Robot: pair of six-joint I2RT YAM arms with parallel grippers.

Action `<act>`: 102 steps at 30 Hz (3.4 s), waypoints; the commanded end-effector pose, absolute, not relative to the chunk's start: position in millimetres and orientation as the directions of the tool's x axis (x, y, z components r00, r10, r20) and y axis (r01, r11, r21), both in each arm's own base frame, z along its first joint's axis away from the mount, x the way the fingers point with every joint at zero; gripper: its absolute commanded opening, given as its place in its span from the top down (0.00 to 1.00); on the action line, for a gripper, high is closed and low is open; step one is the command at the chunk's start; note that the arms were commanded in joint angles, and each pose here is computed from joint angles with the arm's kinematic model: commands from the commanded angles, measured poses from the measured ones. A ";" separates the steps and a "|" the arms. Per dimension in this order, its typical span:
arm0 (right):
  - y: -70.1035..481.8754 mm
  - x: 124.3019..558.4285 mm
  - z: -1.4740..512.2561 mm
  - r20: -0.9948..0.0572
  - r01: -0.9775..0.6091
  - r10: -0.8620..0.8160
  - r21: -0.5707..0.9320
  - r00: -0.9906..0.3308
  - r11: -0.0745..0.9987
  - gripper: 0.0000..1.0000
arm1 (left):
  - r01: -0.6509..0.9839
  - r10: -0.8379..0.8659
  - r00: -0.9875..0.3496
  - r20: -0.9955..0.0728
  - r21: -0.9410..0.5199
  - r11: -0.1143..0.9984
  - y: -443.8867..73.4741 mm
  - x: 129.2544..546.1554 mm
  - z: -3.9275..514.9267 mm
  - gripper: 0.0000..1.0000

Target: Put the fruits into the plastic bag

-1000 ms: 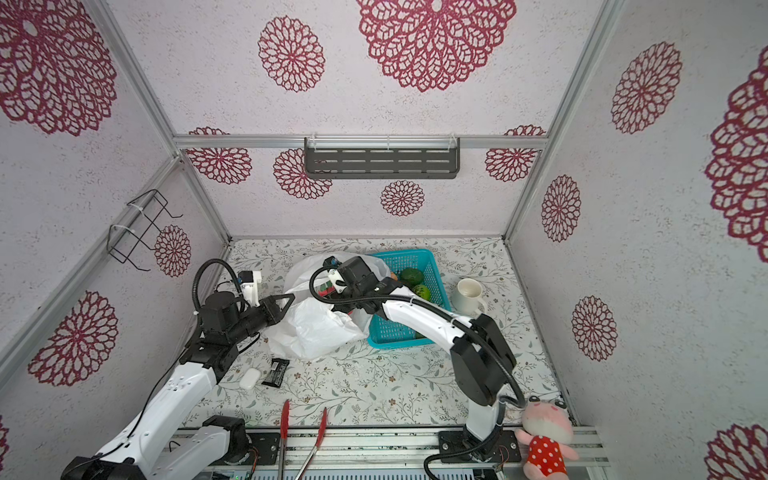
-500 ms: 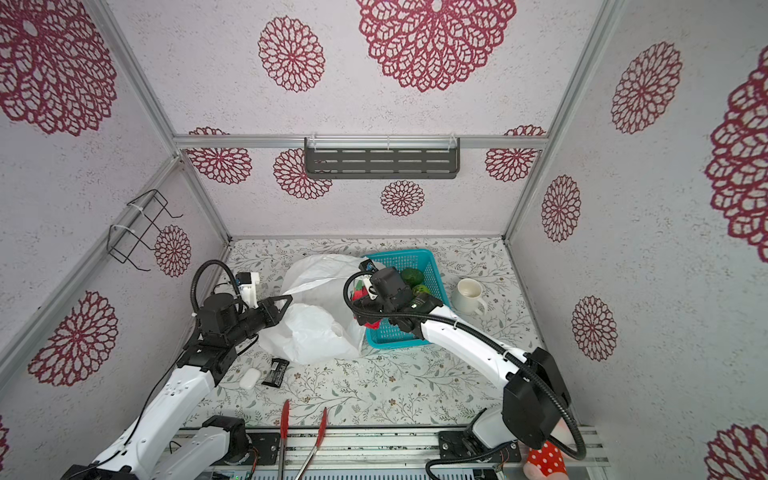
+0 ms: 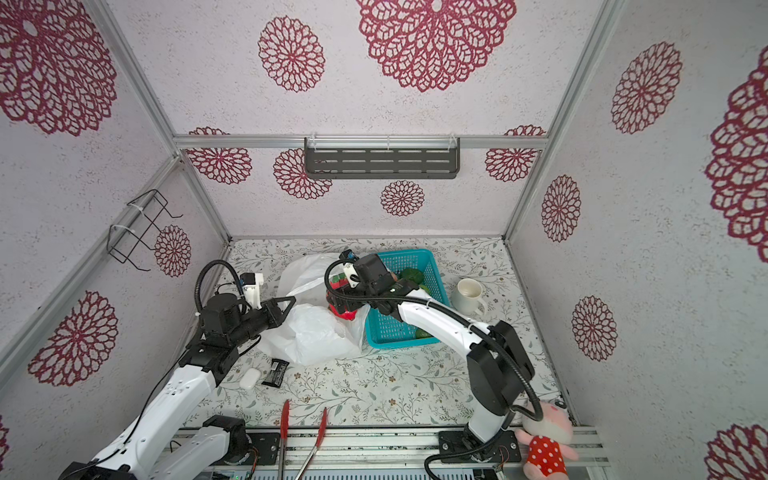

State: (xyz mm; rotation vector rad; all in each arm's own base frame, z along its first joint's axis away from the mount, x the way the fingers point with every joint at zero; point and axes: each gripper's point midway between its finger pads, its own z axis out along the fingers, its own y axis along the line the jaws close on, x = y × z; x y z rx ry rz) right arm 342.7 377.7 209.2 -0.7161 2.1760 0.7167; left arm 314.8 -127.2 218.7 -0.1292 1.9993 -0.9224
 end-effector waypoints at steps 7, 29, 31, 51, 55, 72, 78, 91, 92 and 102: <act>426.7 380.1 180.2 -0.712 -0.621 -0.214 0.378 -0.669 0.686 0.01 | 0.272 -0.403 -0.588 -0.702 -0.640 0.719 -132.7 318.7 216.1 1.00; 392.7 343.8 210.3 -0.696 -0.681 -0.346 0.279 -0.629 0.677 0.01 | 0.256 -0.423 -0.577 -0.698 -0.647 0.718 -130.6 319.6 218.4 1.00; 386.0 329.1 211.7 -0.683 -0.698 -0.367 0.294 -0.631 0.653 0.01 | 0.256 -0.423 -0.578 -0.698 -0.648 0.718 -130.9 320.0 218.9 1.00; 180.2 345.5 254.0 -0.758 -0.202 0.102 0.297 -0.645 0.933 0.07 | 0.186 -0.473 -0.551 -0.687 -0.654 0.733 -124.5 334.7 216.9 1.00; 147.8 353.0 206.8 -0.628 0.002 0.213 0.319 -0.749 0.948 0.13 | 0.185 -0.477 -0.547 -0.688 -0.655 0.733 -124.7 336.8 218.2 1.00; 118.1 347.8 99.4 -0.363 0.300 0.387 0.274 -0.848 0.914 0.12 | 0.181 -0.493 -0.529 -0.691 -0.659 0.730 -122.2 333.8 219.3 1.00; 125.2 370.6 80.0 -0.350 0.309 0.403 0.295 -0.845 0.904 0.12 | 0.180 -0.494 -0.530 -0.689 -0.660 0.729 -122.4 333.1 218.5 1.00; 129.6 375.9 56.6 -0.366 0.282 0.385 0.305 -0.847 0.910 0.47 | 0.173 -0.495 -0.543 -0.678 -0.668 0.724 -124.3 331.2 214.5 1.00; 129.9 376.1 60.1 -0.378 0.266 0.374 0.308 -0.847 0.913 0.49 | 0.175 -0.495 -0.542 -0.679 -0.667 0.724 -124.9 331.2 215.2 1.00; 182.8 355.8 141.5 -0.555 -0.186 0.057 0.372 -0.830 0.909 0.65 | 0.177 -0.491 -0.554 -0.672 -0.672 0.719 -129.0 334.3 213.2 1.00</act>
